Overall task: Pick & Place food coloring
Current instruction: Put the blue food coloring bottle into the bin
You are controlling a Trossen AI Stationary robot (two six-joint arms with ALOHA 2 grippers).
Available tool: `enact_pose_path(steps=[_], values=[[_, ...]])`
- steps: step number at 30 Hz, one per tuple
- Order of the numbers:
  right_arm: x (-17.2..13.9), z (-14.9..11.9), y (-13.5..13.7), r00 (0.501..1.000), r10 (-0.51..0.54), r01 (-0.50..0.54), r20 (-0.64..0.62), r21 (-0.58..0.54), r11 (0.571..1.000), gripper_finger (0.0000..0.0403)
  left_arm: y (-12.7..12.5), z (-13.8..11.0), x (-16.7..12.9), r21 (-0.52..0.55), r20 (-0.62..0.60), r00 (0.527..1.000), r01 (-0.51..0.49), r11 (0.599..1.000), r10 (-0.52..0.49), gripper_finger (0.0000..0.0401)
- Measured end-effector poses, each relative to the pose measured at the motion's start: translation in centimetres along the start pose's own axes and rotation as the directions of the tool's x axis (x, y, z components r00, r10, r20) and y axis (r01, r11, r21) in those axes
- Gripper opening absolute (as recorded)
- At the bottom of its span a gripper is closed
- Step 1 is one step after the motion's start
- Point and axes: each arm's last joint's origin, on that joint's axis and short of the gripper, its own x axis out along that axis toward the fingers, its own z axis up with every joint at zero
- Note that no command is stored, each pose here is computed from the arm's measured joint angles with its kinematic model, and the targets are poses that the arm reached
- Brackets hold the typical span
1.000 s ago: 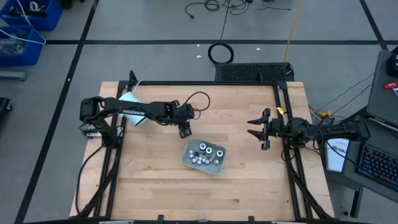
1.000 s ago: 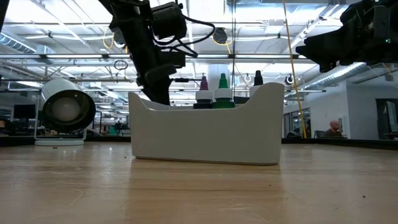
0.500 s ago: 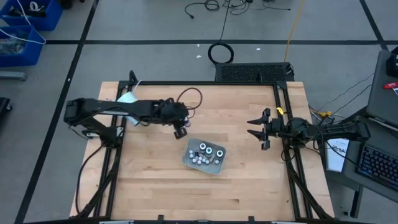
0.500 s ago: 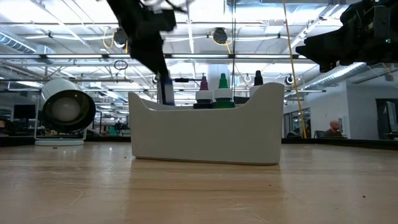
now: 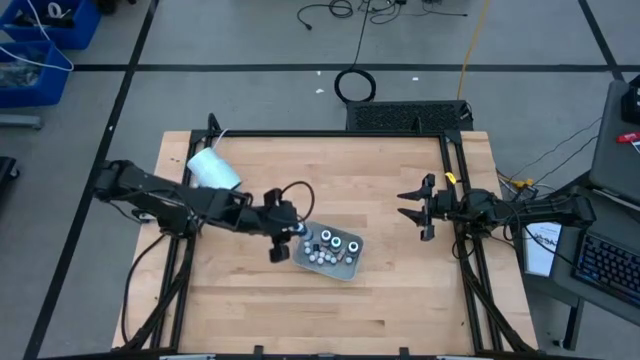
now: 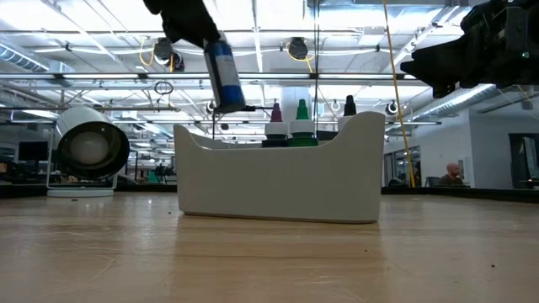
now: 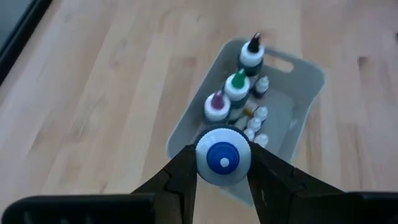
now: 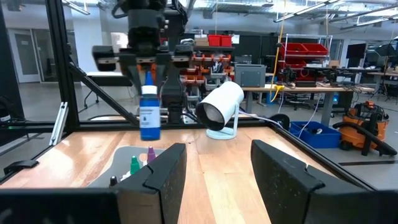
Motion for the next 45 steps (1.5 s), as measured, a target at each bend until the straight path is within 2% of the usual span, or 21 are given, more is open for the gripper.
enact_pose_path(steps=[6, 17, 27, 37, 45], values=[[0.0, 0.0, 0.0, 1.0, 0.001, -0.001, 0.003, 0.001, 1.0, 0.0169, -1.0, 0.2, 1.2, 0.015, 0.026, 1.0, 0.015, 1.0, -0.015, 0.0119], [0.0, 0.0, 0.0, 1.0, 0.001, -0.001, 0.003, 0.007, 1.0, 0.0169, 1.0, -0.3, 5.3, -0.013, -0.09, 0.994, -0.065, 0.998, 0.064, 0.0119], [0.0, 0.0, 0.0, 1.0, 0.002, -0.002, 0.002, 0.007, 1.0, 0.0169, 1.6, -1.1, 8.2, -0.02, -0.184, 0.982, -0.049, 0.999, 0.045, 0.0119], [0.0, 0.0, 0.0, 1.0, 0.002, -0.002, 0.002, 0.007, 1.0, 0.0169, 1.3, -1.7, 10.0, -0.046, -0.214, 0.976, -0.048, 0.998, 0.037, 0.0119], [0.0, 0.0, 0.0, 1.0, 0.002, -0.002, 0.002, 0.006, 1.0, 0.0169, 1.4, -1.6, 10.0, -0.052, -0.209, 0.977, -0.059, 0.997, 0.047, 0.0119]])
